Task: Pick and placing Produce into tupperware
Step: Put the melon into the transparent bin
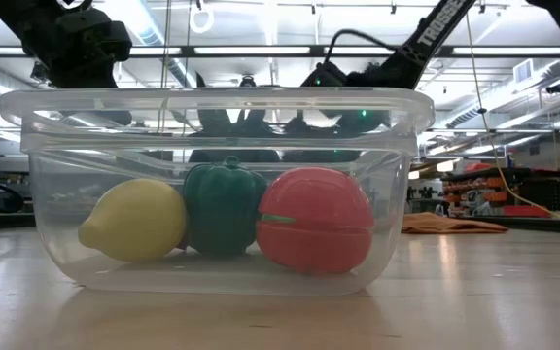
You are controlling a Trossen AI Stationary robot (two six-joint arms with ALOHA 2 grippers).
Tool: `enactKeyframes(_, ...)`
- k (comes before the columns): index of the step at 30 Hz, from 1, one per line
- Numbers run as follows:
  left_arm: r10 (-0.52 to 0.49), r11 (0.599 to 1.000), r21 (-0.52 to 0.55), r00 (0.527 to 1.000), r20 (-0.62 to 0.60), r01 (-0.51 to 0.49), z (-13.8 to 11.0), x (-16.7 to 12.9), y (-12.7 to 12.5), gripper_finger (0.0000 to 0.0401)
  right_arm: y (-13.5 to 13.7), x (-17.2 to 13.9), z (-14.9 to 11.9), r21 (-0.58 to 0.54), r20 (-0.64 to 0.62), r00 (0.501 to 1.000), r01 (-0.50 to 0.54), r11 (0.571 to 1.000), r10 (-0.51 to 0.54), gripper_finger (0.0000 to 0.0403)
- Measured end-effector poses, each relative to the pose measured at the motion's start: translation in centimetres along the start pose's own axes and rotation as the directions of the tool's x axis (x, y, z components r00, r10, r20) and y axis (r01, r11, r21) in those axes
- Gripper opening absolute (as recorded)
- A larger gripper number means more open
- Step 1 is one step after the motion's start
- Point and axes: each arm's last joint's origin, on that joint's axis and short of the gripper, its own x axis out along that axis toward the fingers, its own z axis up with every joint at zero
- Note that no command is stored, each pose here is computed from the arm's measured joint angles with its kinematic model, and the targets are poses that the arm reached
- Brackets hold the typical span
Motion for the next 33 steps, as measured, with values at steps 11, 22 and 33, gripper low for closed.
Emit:
enactKeyframes(11,0.017,1.000,0.015,1.000,0.014,-0.017,0.1,0.0,0.0,0.0057,1.1,-2.4,0.3,-0.014,-0.065,0.998,0.010,1.000,-0.011,0.0000)
enactKeyframes(22,0.021,1.000,0.016,1.000,0.015,-0.021,0.1,0.0,0.0,0.0058,2.8,-2.9,-0.1,-0.058,-0.079,0.997,0.004,0.998,-0.008,0.0000)
enactKeyframes(33,0.021,1.000,0.015,1.000,0.015,-0.021,0.1,0.0,0.1,0.0054,0.9,-3.0,-0.2,-0.003,-0.135,0.990,0.051,0.999,-0.051,0.0033)
